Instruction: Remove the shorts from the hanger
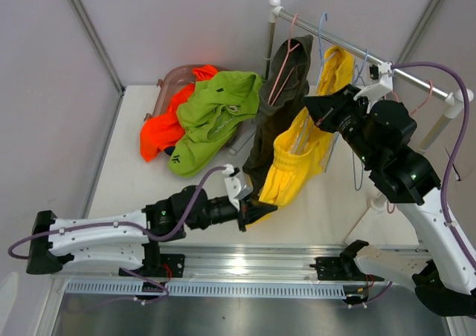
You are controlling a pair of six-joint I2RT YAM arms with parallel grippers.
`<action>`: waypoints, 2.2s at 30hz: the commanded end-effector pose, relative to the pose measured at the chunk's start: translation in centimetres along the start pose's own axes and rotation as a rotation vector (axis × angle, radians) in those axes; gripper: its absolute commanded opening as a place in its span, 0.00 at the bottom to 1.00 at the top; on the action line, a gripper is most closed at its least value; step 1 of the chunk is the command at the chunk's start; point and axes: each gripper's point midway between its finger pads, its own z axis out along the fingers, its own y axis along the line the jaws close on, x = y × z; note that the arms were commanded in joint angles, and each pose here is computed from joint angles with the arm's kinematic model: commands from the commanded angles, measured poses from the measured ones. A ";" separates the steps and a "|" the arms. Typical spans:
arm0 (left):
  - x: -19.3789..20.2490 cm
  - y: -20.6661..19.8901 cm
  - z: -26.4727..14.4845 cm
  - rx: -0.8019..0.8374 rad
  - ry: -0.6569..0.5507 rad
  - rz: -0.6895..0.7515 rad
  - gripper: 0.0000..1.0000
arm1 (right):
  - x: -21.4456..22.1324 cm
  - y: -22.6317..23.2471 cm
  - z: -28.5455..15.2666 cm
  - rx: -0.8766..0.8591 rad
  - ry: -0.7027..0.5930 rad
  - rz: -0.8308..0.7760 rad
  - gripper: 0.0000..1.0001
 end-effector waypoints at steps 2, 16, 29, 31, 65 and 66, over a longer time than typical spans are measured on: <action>4.3 -1.7 -2.7 -0.046 0.066 -0.073 0.00 | -5.2 0.9 -1.5 -0.028 -0.210 -0.009 0.00; 4.0 2.1 2.8 -0.280 0.114 -0.021 0.00 | -5.0 1.1 -3.3 -0.045 -0.183 0.059 0.00; -4.1 16.4 7.3 -0.584 0.119 -0.068 0.00 | -2.1 -2.1 -9.4 0.053 -0.049 0.206 0.00; -4.8 17.1 7.2 -0.593 0.114 -0.065 0.00 | -1.9 -3.0 -10.0 0.089 -0.050 0.194 0.00; 4.8 1.2 -5.5 -0.440 0.160 -0.257 0.00 | -3.7 -6.6 -2.0 0.295 -0.207 0.025 0.00; 4.4 1.3 -5.9 -0.446 0.155 -0.251 0.00 | -3.4 -6.7 -1.9 0.292 -0.199 0.030 0.00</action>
